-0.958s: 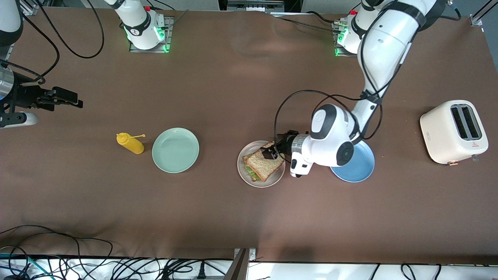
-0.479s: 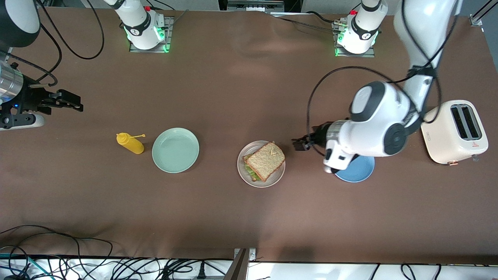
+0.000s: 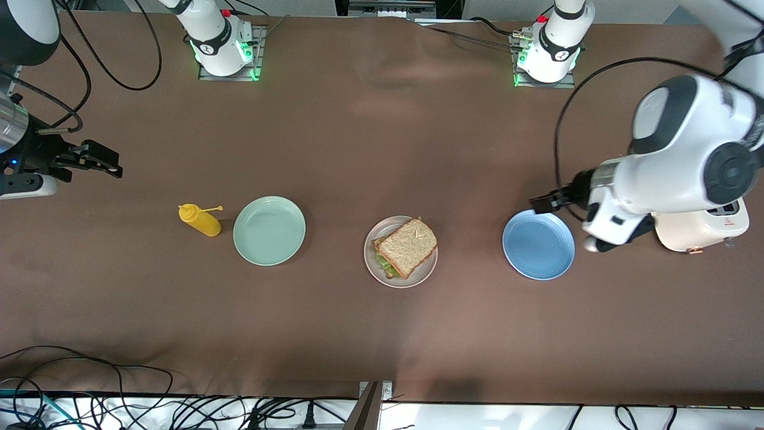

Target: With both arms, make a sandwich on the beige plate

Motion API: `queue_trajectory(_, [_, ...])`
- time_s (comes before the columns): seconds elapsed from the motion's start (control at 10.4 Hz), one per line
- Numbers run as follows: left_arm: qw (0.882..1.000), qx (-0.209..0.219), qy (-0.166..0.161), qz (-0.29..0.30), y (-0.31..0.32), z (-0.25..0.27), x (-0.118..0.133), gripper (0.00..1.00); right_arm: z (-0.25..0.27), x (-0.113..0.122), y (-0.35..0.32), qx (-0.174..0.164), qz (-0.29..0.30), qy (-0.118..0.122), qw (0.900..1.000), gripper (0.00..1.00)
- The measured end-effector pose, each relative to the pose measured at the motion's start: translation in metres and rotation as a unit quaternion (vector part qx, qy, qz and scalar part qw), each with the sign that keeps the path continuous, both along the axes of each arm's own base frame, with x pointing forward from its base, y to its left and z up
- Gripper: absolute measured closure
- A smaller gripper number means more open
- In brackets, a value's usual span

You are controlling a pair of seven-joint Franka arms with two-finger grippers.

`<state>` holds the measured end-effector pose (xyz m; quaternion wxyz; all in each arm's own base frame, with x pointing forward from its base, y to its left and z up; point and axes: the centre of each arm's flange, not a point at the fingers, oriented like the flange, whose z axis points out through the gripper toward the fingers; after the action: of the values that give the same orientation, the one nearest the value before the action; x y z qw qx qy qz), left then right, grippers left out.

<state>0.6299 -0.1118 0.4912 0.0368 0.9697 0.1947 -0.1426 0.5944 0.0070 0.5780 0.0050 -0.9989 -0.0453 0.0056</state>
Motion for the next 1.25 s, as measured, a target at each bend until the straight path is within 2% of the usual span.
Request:
queue_trajectory(0.19, [0.999,0.036,-0.022,-0.030,0.034,0.030,-0.008,0.00,0.013,-0.010,-0.004,0.000,-0.004,-0.007,1.000,0.00])
queue_trajectory(0.48, [0.996,0.030,-0.039,-0.072,0.074,0.049,-0.012,0.00,0.013,-0.020,-0.007,0.001,-0.006,-0.004,1.000,0.00])
queue_trajectory(0.77, [0.995,0.019,-0.042,-0.094,0.112,0.052,-0.014,0.00,0.013,-0.022,-0.013,-0.001,-0.011,0.001,1.000,0.00])
queue_trajectory(1.25, [0.994,0.014,-0.025,-0.109,0.106,0.037,-0.018,0.02,0.012,-0.022,-0.015,-0.007,-0.014,0.002,1.000,0.00])
